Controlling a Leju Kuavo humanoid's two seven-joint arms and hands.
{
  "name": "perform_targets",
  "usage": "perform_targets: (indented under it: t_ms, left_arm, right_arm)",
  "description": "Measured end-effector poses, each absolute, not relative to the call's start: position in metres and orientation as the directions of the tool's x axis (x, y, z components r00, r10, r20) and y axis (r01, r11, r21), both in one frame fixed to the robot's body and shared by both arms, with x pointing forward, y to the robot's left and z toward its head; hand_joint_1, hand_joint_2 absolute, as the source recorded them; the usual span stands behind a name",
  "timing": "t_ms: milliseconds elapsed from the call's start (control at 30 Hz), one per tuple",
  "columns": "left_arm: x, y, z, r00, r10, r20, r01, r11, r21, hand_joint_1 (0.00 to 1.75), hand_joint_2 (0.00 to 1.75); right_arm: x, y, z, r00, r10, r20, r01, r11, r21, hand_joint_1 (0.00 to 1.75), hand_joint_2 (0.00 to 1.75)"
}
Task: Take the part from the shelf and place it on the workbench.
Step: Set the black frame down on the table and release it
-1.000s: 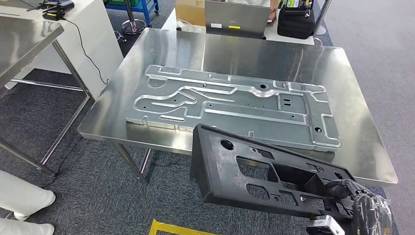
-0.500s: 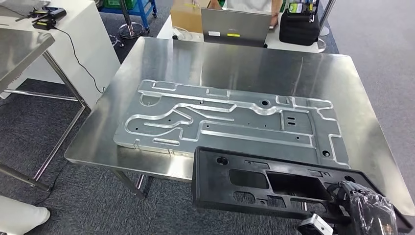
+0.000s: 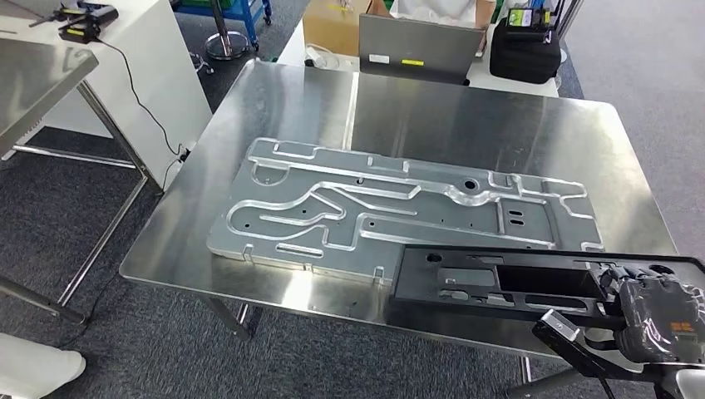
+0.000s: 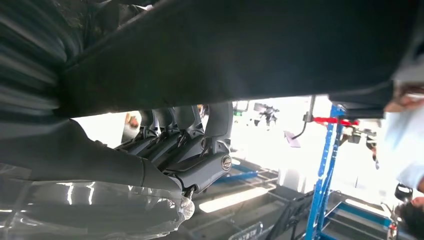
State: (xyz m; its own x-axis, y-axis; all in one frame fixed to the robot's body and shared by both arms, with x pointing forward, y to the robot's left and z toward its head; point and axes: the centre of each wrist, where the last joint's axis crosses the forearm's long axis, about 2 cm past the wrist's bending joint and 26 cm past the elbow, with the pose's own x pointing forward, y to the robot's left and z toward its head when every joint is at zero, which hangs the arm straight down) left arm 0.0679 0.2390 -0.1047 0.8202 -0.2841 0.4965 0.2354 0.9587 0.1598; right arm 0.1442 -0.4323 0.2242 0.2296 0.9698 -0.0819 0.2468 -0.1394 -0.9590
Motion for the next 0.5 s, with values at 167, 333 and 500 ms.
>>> perform_targets:
  t_ms: [167, 333, 500]
  left_arm:
    - [0.071, 0.239, -0.104, 0.814, -0.3, 0.497, 0.25, 0.954, 0.166, 0.0, 1.75]
    - [0.071, 0.239, -0.104, 0.813, -0.306, 0.496, 0.255, 0.952, 0.169, 0.0, 1.75]
    - [0.074, 0.24, -0.104, 0.81, -0.313, 0.496, 0.261, 0.95, 0.173, 0.0, 1.75]
  right_arm:
    - [0.163, -0.453, 0.22, 0.249, 0.956, -0.153, 0.187, -0.202, -0.961, 1.75, 1.75]
    - [0.173, -0.462, 0.215, 0.248, 0.954, -0.17, 0.144, -0.21, -0.967, 1.75, 1.75]
    - [0.181, -0.465, 0.212, 0.25, 0.953, -0.17, 0.129, -0.207, -0.97, 1.75, 1.75]
